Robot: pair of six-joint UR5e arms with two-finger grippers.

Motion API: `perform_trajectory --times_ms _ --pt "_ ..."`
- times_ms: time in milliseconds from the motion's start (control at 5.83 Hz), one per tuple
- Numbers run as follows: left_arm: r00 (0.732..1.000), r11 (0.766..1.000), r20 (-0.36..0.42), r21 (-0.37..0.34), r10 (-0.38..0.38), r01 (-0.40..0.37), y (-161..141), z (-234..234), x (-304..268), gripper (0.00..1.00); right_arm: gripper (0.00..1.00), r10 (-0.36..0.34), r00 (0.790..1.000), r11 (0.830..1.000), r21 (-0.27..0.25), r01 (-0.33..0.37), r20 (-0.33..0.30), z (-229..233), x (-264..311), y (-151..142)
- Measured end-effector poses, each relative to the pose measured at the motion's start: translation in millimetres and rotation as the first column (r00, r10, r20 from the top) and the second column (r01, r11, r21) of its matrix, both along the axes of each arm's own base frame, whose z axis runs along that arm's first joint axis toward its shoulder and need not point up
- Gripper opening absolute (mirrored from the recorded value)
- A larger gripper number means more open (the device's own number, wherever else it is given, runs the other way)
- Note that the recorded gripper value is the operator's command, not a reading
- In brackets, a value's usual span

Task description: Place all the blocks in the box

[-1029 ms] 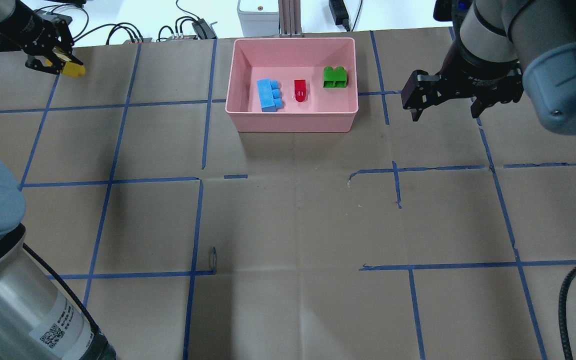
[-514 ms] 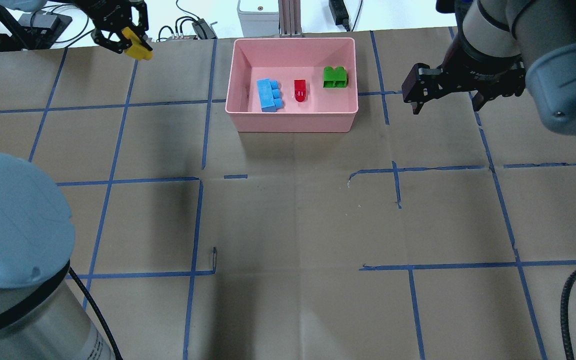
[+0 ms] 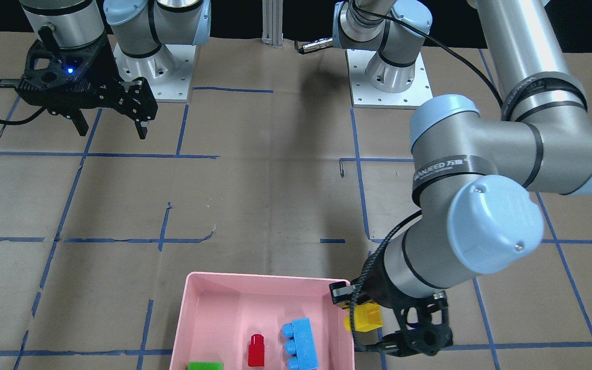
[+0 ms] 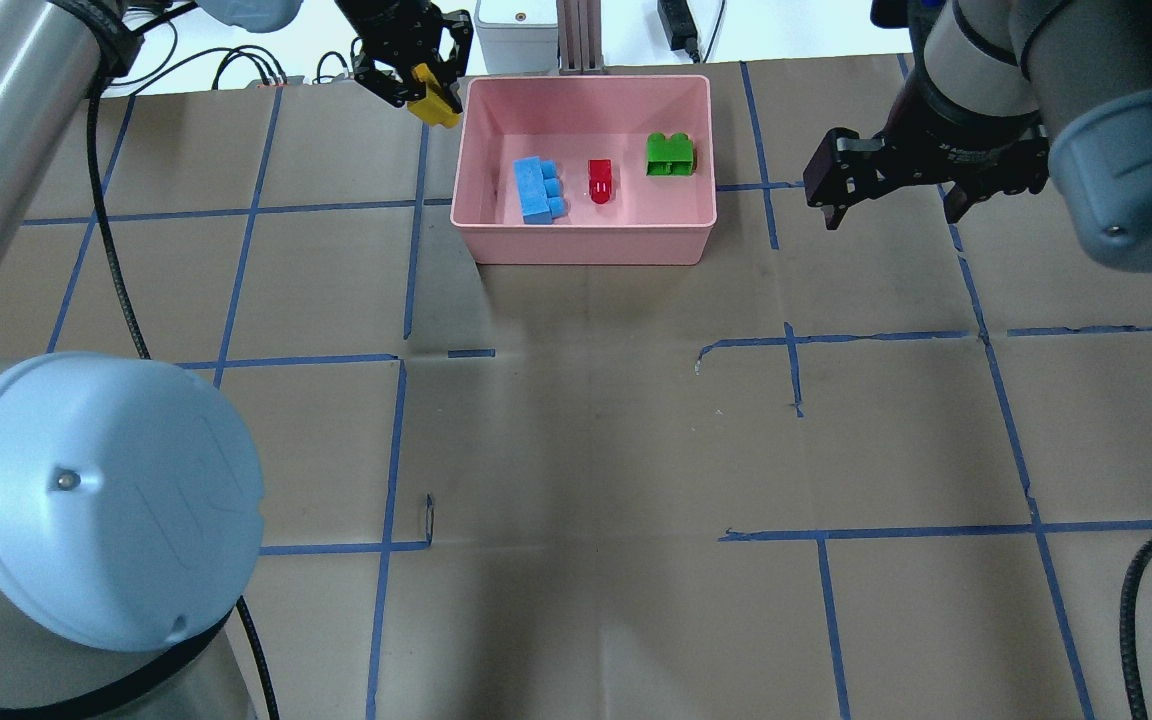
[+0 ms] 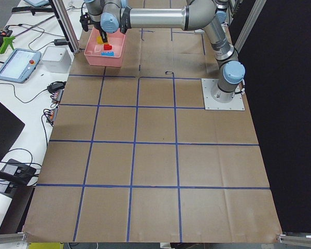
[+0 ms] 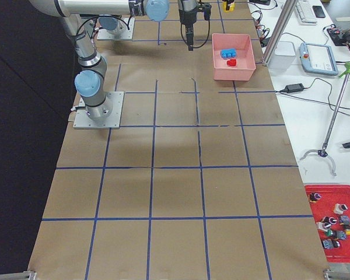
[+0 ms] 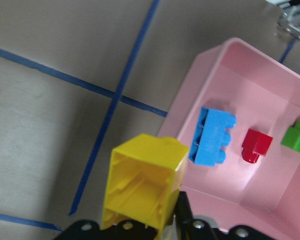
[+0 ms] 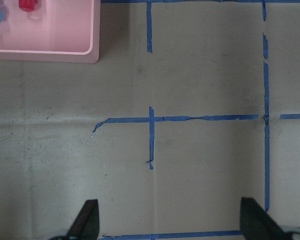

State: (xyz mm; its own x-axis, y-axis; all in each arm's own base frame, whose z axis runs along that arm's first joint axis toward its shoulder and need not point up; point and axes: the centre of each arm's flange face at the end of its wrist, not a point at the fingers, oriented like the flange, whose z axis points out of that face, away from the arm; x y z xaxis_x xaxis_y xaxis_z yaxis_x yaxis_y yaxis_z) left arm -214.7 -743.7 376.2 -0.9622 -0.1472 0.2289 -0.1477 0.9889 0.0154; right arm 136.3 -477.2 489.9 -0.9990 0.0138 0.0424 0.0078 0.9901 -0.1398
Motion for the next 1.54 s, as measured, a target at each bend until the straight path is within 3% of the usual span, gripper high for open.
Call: perform_trajectory --times_ms 171,343,514,686,1029,1200,1543 --pt "0.998 0.998 0.003 -0.029 -0.06 0.06 -11.2 -33.8 -24.0 0.29 1.0 0.0 1.0 1.0 0.0 0.0 0.0 -0.1 0.0 -0.3" --pt "0.996 0.995 0.005 -0.051 -0.089 0.089 -21.0 -66.5 -40.5 0.68 1.0 0.0 1.0 1.0 -0.001 0.0 0.0 0.0 0.0 -0.6" --pt "0.994 0.992 0.014 -0.07 -0.104 0.105 -26.6 -84.7 -48.4 0.99 1.0 0.0 1.0 1.0 -0.001 0.0 0.0 0.3 0.0 -0.6" --pt "0.994 0.989 0.024 -0.094 -0.111 0.113 -28.1 -85.0 -51.2 0.99 1.0 0.0 1.0 1.0 -0.003 0.0 0.0 0.9 0.0 -0.5" --pt "0.993 0.979 0.035 -0.163 -0.114 0.118 -21.6 -38.7 -42.0 1.0 1.0 0.0 1.0 1.0 -0.006 0.0 0.0 2.2 0.0 -0.6" --pt "0.994 0.975 0.059 -0.197 -0.092 0.102 -15.4 -2.4 -19.9 1.0 1.0 0.0 1.0 1.0 -0.01 0.0 0.0 3.7 0.0 -0.9" --pt "0.983 0.975 0.18 -0.22 0.022 0.019 -0.4 59.6 57.0 1.0 1.0 -0.001 1.0 1.0 -0.024 0.001 0.0 8.2 0.0 -2.2"
